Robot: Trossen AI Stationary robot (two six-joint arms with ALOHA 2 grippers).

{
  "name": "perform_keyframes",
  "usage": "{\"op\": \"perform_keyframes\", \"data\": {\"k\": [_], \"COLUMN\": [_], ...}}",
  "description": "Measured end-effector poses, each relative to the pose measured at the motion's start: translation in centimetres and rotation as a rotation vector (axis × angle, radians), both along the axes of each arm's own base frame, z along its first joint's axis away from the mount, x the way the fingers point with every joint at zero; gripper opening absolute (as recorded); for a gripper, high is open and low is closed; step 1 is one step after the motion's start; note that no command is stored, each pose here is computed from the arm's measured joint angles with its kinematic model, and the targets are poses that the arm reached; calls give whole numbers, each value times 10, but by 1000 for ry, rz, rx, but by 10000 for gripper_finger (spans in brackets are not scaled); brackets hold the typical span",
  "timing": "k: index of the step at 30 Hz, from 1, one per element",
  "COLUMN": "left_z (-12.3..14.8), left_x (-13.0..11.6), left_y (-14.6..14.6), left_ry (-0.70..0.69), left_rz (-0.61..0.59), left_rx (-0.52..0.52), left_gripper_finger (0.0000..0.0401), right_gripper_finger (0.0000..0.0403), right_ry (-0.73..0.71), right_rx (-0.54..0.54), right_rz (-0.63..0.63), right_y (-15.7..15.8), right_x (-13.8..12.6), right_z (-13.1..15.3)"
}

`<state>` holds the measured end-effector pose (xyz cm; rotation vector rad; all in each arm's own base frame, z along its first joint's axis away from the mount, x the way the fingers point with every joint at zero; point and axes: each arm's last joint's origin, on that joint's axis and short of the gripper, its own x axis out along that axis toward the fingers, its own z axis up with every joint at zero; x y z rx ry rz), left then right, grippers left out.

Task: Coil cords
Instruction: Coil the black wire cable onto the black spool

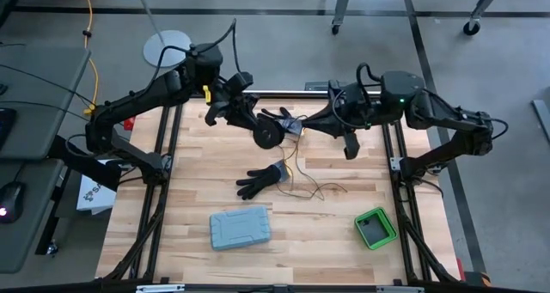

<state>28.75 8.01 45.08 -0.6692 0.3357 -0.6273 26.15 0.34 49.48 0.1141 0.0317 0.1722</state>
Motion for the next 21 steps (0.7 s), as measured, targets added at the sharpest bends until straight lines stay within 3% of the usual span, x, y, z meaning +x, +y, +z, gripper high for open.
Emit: {"op": "perform_keyframes", "data": {"k": [6,11,21], "left_z": [1,14,28], "left_x": [13,24,36], "left_y": [-18,-29,-32], "left_ry": [14,-85,-230], "left_rz": [-115,-162,-166], "left_rx": [-72,-117,-201], "left_gripper_finger": [0,0,0], "right_gripper_finger": [0,0,0], "right_ry": [11,-18,-129], "right_rx": [-14,-15,-31], "right_rz": [15,15,45], "right_y": [-4,-9,-10], "right_x": [6,15,42], "right_z": [-4,-4,-7]}}
